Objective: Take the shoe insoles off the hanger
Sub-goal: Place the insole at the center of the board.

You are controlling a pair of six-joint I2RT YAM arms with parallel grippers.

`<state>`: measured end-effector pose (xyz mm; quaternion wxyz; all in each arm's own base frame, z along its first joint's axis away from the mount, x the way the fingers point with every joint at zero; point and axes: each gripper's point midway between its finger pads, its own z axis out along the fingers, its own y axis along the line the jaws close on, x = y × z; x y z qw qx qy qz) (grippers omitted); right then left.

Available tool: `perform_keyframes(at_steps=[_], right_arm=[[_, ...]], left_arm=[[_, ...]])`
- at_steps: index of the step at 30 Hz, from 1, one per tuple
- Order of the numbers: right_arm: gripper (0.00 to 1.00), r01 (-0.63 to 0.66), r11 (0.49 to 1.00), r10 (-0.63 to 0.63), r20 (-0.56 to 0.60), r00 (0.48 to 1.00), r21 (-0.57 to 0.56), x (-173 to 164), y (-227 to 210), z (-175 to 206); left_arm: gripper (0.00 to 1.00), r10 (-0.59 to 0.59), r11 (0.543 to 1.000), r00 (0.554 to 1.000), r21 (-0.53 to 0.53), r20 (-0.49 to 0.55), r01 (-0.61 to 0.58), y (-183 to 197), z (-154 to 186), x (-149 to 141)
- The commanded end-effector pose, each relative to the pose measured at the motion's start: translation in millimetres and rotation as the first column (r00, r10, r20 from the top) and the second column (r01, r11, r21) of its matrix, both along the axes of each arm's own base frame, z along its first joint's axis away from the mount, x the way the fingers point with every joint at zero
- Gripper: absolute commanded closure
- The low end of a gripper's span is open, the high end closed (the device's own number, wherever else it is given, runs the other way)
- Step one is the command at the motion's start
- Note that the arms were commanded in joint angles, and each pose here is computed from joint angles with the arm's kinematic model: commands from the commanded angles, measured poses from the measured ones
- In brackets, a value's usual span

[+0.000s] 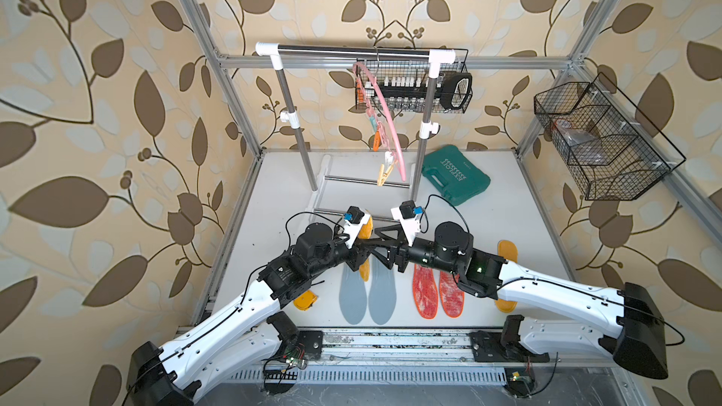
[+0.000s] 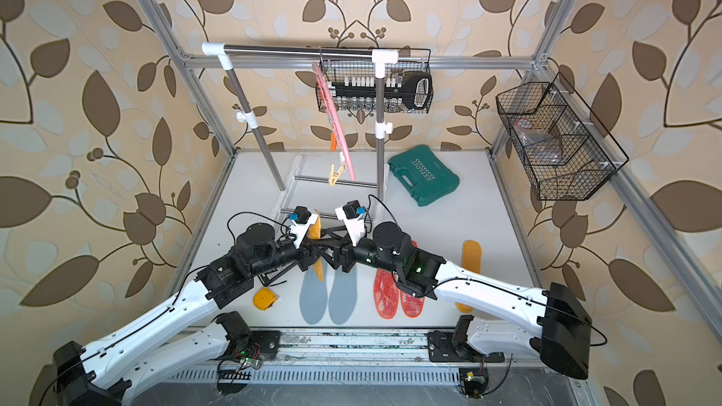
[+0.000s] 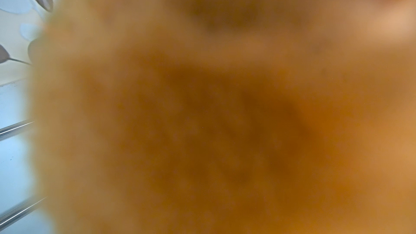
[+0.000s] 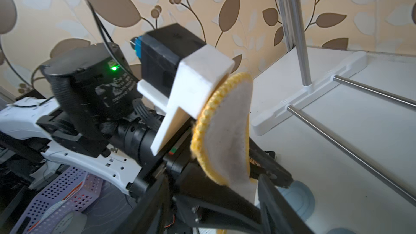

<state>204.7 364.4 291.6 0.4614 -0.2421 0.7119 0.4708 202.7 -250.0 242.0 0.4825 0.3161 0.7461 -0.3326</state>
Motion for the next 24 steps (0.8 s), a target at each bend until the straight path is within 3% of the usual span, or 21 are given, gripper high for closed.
perform_keyframes(at_steps=[1, 16, 21, 24], right_arm=[[0.42, 0.065, 0.996, -0.068, 0.064, 0.996, 0.059, 15, 5, 33], [0.59, 0.144, 0.989, -0.144, 0.042, 0.989, -0.011, 36, 17, 8], [0.86, 0.136, 0.990, -0.132, 0.071, 0.989, -0.049, 34, 17, 4], [0.89, 0.130, 0.989, -0.124, 0.086, 0.989, -0.070, 35, 13, 3]], left_arm=[[0.60, -0.020, 0.997, 0.999, -0.071, 0.050, 0.024, -7, 32, -1], [0.59, 0.006, 0.997, 0.997, -0.073, 0.078, 0.000, -2, 36, 1], [0.49, 0.019, 0.998, 0.996, -0.067, 0.082, -0.013, 0, 33, 4], [0.43, 0.022, 0.998, 0.996, -0.065, 0.090, -0.016, 0, 32, 4]])
